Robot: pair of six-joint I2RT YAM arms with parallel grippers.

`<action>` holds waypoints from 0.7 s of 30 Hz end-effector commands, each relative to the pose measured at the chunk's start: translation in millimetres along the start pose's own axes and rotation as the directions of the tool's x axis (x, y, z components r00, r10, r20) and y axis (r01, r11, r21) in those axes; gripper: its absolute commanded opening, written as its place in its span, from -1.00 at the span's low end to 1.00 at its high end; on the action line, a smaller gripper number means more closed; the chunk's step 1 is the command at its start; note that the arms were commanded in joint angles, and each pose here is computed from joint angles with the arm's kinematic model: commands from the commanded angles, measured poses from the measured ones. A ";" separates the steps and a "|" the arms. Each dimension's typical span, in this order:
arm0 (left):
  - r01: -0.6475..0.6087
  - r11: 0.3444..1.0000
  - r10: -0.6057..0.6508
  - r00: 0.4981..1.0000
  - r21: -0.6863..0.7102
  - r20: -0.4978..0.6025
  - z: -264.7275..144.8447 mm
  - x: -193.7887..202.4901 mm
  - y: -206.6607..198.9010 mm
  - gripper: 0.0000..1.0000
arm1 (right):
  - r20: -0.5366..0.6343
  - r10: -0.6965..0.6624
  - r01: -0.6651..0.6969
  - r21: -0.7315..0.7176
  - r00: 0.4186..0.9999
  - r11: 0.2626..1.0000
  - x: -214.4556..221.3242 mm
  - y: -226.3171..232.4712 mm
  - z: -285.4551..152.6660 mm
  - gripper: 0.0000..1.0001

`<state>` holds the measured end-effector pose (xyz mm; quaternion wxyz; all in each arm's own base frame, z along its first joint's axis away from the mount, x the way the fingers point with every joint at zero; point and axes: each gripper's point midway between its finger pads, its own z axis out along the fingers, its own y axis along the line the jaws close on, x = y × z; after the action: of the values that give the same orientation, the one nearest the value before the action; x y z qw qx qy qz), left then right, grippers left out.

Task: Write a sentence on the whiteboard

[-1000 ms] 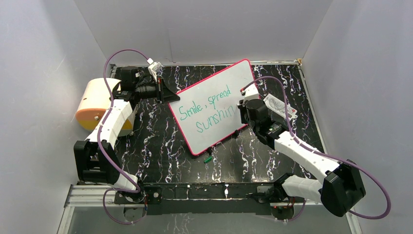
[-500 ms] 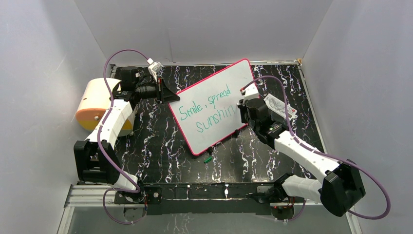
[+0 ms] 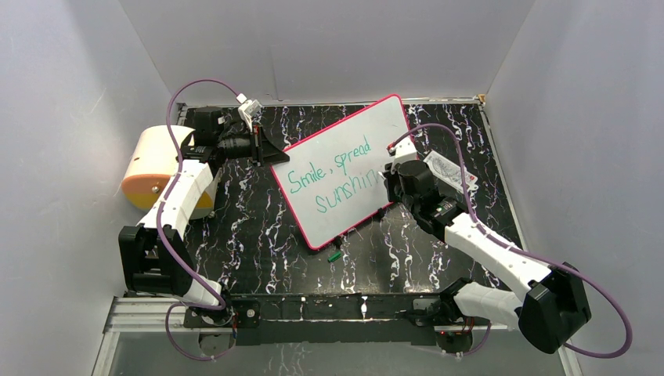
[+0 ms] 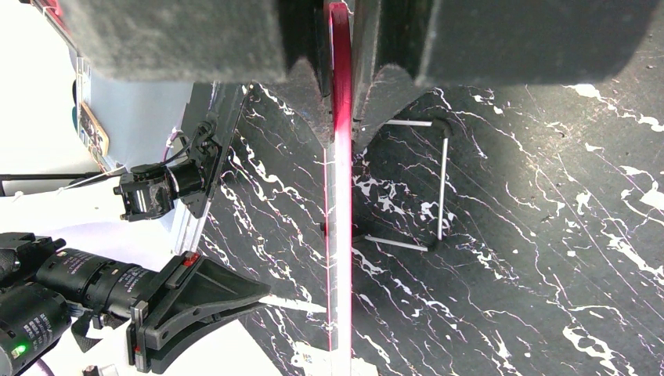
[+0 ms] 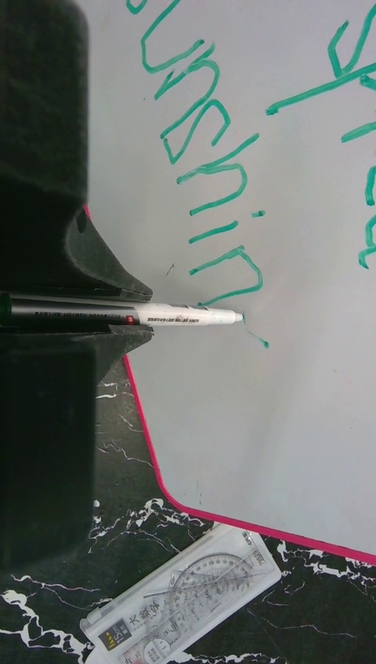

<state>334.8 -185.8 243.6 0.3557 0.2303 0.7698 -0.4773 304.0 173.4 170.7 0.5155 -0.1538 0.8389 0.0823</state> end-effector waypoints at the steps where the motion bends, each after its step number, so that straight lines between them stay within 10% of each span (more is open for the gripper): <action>1: 0.050 0.997 -0.054 0.996 -0.056 -0.067 6.4 27.1 14.4 -1.00 | 0.046 0.025 -0.024 -0.018 0.999 1.000 -13.2 4.3 1.7 -1.00; 21: 0.049 0.997 -0.053 0.996 -0.058 -0.068 6.0 27.9 14.5 -1.00 | 0.078 0.014 -0.017 0.036 0.997 0.999 -19.2 -3.2 13.2 -1.00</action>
<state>334.9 -185.7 243.5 0.3555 0.2299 0.7701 -0.4771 311.5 176.1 168.5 0.5207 -0.1451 0.8375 0.0801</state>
